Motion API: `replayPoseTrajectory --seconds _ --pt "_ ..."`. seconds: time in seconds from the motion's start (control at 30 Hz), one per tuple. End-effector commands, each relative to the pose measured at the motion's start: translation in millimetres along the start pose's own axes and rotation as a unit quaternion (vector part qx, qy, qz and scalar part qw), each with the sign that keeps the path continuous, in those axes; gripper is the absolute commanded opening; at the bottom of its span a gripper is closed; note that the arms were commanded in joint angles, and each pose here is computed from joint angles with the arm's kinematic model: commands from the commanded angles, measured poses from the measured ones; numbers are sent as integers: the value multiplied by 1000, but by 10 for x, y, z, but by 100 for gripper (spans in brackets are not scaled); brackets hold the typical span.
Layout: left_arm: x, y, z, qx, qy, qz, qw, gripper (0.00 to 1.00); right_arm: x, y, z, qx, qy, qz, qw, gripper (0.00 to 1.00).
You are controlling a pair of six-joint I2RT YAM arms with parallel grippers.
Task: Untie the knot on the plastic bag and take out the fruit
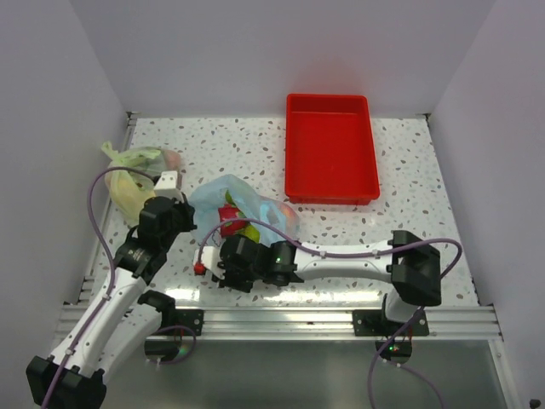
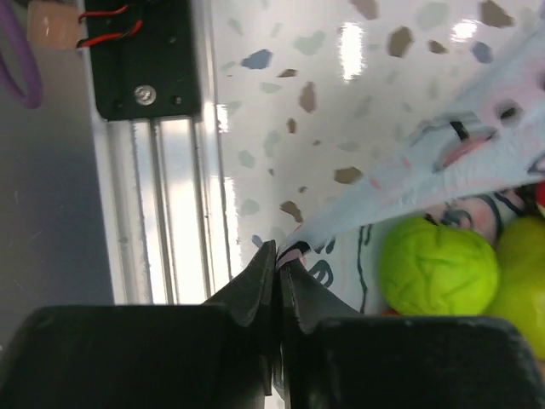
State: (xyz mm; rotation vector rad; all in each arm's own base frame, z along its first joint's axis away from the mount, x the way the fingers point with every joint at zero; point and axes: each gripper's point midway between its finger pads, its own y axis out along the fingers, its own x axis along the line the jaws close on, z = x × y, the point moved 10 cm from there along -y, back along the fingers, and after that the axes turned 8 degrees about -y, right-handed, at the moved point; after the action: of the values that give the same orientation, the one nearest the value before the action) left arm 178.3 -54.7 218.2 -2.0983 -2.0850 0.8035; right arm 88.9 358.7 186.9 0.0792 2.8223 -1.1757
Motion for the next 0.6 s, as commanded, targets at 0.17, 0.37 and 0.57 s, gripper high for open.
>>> replayPoseTrajectory --seconds 0.17,0.37,0.57 --pt "-7 25 -68 -20 4 2 1000 0 461 327 221 85 -41 -116 989 0" --pt "-15 22 -70 -21 3 7 1000 0 348 -40 -161 38 -41 -63 996 46" --pt "-27 16 -73 -20 4 15 1000 0 103 -437 -473 12 -17 96 995 57"
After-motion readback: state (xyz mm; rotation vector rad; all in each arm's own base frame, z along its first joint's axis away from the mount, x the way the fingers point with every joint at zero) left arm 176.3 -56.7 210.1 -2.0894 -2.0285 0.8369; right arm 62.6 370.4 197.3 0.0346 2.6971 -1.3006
